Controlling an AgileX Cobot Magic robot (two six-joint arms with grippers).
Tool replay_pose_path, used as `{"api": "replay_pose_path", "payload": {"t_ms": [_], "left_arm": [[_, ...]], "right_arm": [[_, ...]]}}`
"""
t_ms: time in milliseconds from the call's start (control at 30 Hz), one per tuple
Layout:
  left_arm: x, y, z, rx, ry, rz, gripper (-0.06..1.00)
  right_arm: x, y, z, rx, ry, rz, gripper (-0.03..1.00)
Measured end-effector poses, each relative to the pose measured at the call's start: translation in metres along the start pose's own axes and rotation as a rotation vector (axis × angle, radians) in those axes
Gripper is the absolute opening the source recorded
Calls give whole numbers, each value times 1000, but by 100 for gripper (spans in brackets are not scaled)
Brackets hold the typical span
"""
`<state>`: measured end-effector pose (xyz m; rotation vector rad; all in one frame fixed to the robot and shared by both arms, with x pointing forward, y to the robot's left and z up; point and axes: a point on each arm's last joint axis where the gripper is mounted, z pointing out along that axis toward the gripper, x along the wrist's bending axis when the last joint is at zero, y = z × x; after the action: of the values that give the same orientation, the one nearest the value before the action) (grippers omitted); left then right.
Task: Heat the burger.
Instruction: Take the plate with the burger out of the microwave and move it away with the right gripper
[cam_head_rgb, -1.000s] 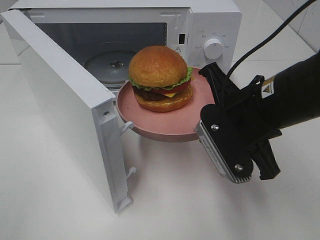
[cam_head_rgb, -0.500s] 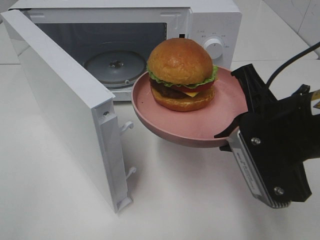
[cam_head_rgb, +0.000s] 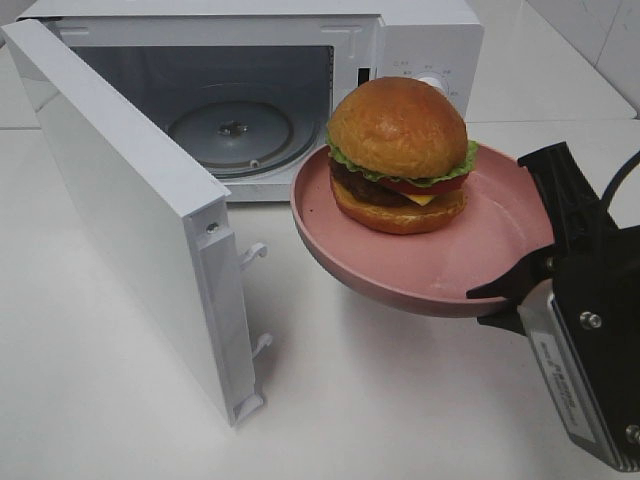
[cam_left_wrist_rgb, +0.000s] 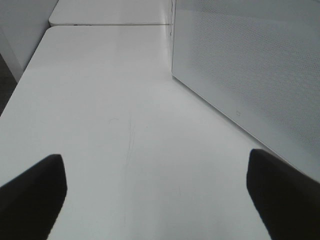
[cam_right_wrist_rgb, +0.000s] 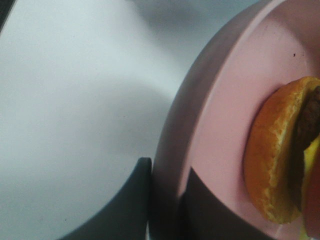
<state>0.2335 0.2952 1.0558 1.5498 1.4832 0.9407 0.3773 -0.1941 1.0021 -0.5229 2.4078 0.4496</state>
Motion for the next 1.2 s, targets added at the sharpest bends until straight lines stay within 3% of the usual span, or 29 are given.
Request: {"api": "replay_pose_path", "payload": {"t_ms": [333,767,1033,1200], "left_arm": [[0,0,0,0,0,0,89],[0,0,0,0,0,0,89],[0,0,0,0,0,0,89],[0,0,0,0,0,0,89]], "right_arm": [[9,-10,-11,103,12,22,11],[12,-25,-14,271,26,165,11],[13,-32,-16,352,-6,345,11],[15,-44,-21,496,-65,529,11]]}}
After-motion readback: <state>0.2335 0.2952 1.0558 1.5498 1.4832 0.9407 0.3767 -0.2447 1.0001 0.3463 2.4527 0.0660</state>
